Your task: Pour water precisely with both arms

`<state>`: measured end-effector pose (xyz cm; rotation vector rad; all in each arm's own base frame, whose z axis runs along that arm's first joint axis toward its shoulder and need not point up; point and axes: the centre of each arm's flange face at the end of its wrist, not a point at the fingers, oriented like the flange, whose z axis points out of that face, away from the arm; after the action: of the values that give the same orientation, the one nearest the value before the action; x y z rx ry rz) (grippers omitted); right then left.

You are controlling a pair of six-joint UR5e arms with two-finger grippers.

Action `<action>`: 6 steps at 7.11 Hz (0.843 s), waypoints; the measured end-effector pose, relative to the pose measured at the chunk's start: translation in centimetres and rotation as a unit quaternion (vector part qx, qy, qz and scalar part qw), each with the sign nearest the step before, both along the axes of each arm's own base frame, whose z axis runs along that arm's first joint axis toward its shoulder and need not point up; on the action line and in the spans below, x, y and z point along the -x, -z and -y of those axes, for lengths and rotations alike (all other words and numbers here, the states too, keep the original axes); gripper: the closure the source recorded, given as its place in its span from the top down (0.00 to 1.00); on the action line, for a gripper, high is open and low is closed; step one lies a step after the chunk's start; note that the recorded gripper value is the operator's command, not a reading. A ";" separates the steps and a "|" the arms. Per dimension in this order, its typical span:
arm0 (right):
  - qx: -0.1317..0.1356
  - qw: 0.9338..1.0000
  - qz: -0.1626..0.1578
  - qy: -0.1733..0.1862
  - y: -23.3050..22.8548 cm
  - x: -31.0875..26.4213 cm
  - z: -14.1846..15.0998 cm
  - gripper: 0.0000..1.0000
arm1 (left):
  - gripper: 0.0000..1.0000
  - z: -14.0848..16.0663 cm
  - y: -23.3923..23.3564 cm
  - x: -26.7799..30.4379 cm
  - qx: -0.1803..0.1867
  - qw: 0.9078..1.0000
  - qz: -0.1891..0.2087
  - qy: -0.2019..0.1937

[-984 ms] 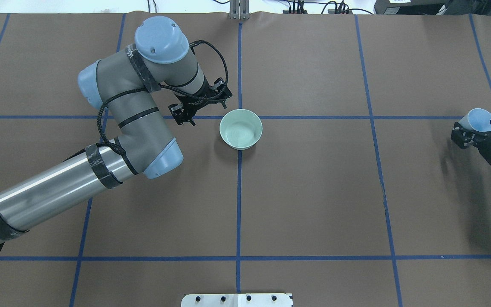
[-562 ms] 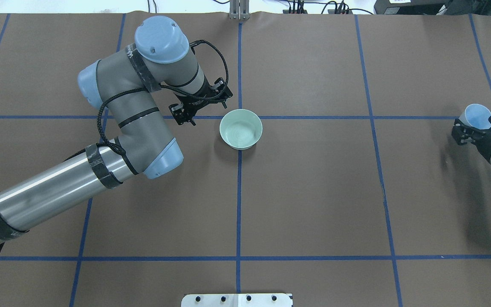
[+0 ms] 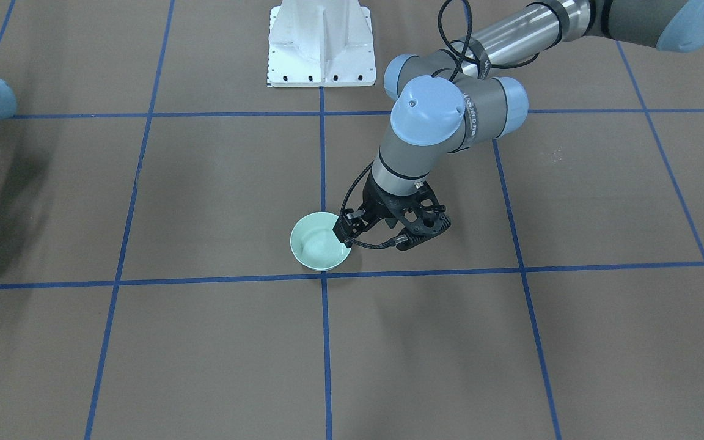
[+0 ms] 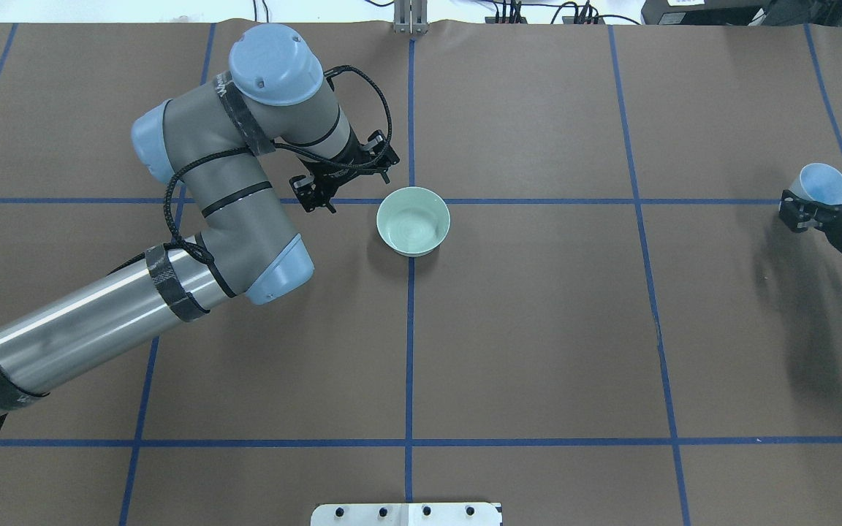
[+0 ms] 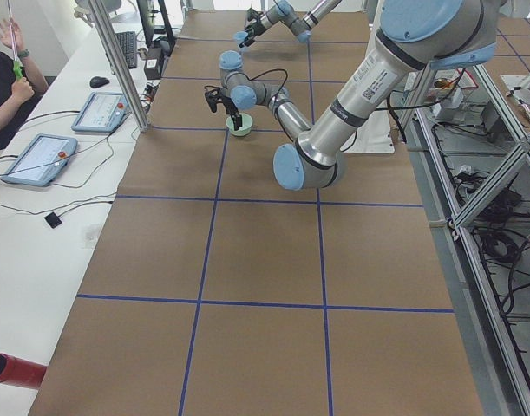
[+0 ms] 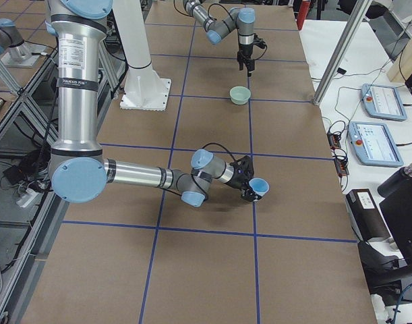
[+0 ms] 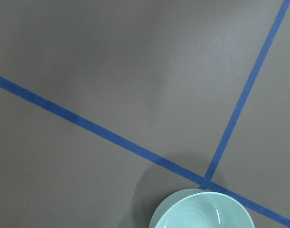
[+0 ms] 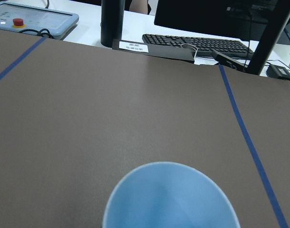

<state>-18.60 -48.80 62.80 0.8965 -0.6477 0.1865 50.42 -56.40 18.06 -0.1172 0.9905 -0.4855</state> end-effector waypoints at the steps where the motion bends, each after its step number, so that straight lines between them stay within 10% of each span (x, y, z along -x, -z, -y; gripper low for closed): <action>1: -0.020 0.999 0.017 0.021 3.0 0.5 1.4 0.00 | 1.00 0.4 0.4 1.0 -0.003 1.000 -0.004 0.006; 6: -0.185 0.962 0.019 0.201 22.9 8.7 7.6 0.00 | 1.00 -0.2 -5.9 11.3 -0.122 0.991 0.031 -0.035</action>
<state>-27.35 -56.41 39.91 1.0993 -0.9034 -0.2926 39.14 -56.24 23.94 0.0820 0.9745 -0.2987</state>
